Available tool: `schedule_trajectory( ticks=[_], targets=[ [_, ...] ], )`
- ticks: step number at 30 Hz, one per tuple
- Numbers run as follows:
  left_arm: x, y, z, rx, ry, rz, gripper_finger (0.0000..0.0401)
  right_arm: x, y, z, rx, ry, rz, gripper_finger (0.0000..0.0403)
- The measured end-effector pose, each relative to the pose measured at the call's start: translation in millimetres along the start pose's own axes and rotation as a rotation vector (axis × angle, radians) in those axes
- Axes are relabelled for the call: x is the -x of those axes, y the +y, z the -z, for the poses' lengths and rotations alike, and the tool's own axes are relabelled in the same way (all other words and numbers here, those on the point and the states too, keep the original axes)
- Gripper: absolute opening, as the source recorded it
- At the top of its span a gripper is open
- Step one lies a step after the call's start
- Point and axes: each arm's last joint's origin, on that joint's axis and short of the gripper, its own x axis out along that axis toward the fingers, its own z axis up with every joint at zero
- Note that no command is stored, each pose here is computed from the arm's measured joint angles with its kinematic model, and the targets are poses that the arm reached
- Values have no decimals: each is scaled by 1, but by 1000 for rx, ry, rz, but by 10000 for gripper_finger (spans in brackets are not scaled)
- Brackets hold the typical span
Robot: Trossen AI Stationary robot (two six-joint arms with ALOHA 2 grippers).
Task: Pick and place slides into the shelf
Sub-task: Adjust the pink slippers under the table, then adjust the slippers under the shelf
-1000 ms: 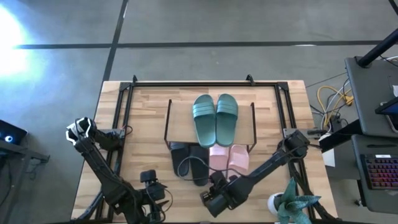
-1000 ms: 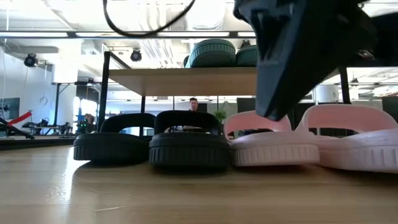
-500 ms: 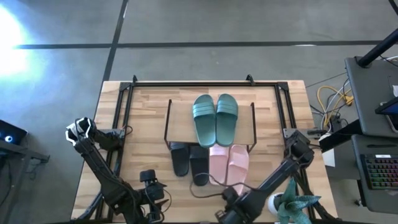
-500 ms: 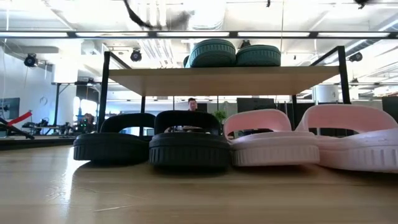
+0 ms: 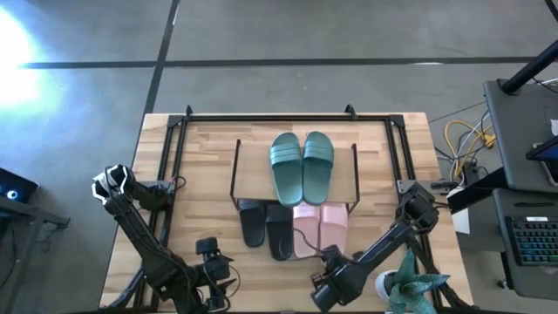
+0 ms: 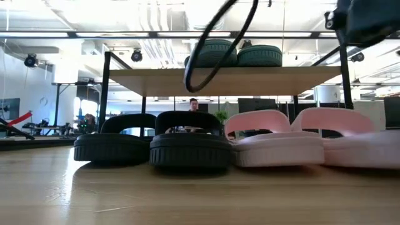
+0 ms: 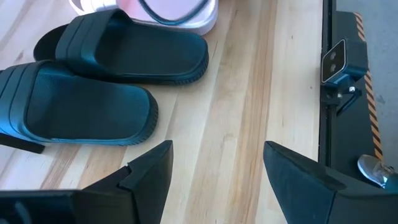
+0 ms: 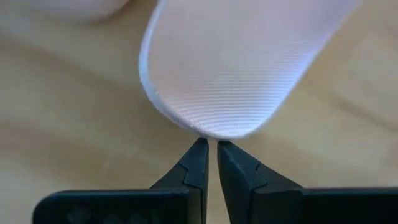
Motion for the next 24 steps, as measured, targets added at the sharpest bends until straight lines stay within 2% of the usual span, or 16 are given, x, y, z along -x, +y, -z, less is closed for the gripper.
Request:
schedule_trajectory(
  ticks=[4,9,12,18,24],
  targets=[
    [0,0,0,0,0,-1,235,0,-7,-6,-13,-51,73,28],
    [0,0,0,-1,0,-1,235,10,-7,-7,-8,-42,24,28],
    [0,1,0,3,0,-2,235,15,-1,-2,31,-18,-55,28],
    [5,5,-6,96,-12,11,235,21,15,7,132,31,-255,28],
    [7,5,-7,105,-16,19,235,26,34,4,190,53,-429,28]
  ],
)
